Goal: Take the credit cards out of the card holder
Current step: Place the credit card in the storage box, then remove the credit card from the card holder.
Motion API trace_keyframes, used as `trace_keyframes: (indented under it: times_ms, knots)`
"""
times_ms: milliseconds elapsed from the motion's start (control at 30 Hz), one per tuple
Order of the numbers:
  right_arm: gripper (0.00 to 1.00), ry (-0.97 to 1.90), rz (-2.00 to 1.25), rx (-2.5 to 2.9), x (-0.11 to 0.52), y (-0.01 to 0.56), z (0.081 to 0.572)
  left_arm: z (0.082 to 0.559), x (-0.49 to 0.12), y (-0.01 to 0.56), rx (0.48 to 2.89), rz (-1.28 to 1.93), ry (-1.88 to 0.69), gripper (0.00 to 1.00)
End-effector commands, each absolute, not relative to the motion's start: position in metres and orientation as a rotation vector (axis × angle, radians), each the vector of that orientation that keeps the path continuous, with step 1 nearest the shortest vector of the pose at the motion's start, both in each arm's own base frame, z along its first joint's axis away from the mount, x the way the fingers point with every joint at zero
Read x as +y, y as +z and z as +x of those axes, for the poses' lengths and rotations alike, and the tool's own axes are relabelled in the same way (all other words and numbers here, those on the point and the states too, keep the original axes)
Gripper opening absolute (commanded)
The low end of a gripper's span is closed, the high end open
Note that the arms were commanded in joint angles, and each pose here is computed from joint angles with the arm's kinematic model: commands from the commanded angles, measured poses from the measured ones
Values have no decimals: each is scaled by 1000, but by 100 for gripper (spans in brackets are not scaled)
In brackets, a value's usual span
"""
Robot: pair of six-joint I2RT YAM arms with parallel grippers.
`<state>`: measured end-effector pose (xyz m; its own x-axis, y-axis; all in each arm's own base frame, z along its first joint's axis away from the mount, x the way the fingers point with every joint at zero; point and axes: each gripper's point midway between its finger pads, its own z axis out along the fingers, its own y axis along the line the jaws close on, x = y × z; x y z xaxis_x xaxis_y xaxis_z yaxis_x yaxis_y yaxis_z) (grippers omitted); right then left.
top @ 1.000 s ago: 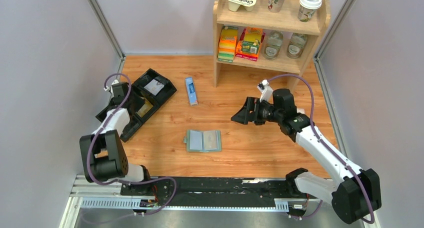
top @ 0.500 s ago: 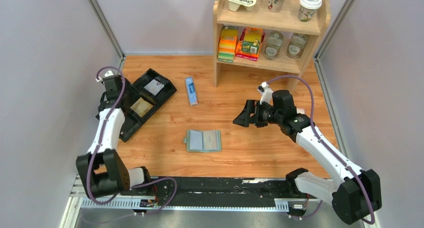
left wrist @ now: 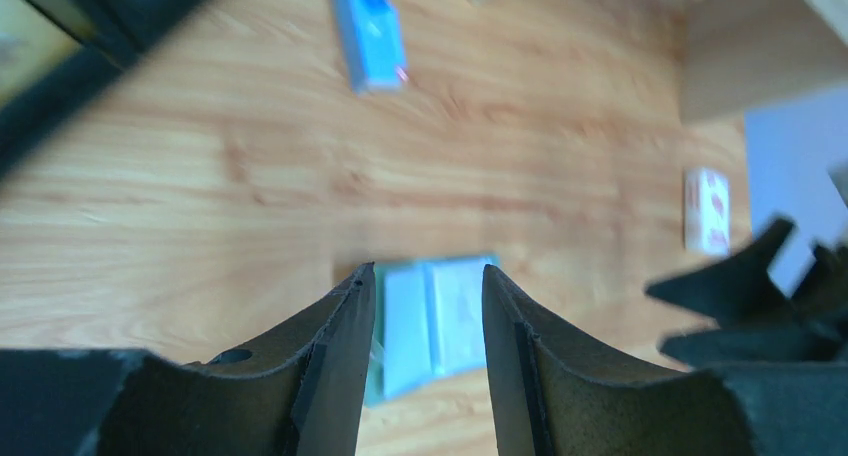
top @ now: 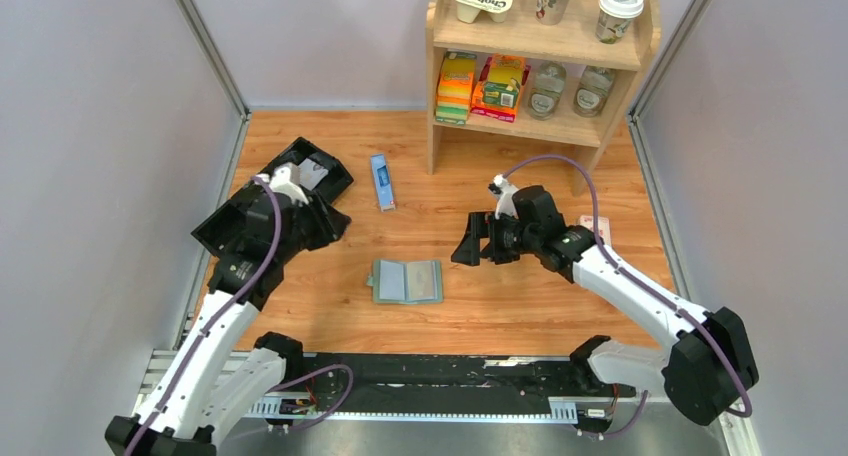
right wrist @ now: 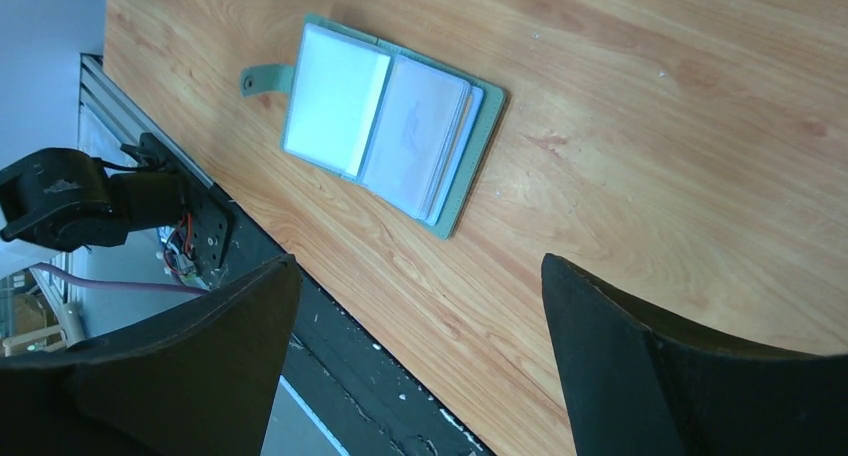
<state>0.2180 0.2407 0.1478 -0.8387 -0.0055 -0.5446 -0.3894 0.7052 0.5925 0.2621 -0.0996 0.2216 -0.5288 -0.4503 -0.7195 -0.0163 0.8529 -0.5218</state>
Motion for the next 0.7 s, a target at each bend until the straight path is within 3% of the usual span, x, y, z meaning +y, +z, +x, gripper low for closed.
trace_keyframes:
  times_ms: [0,100,300,433,667]
  knots:
    - [91,932,-282,2397,256,151,226,233,-146,205,2152,-270,-727,52]
    - [87,911,-264,2437,268,138,226,220,-182,187,2192,-153,-797,51]
    - [76,881,-259,2517,294,113,224,213,-225,142,2306,-27,-824,36]
    - [72,865,-264,2549,308,102,224,210,-227,107,2389,-23,-767,28]
    - [67,840,-284,2600,331,85,222,200,-200,63,2474,-93,-604,24]
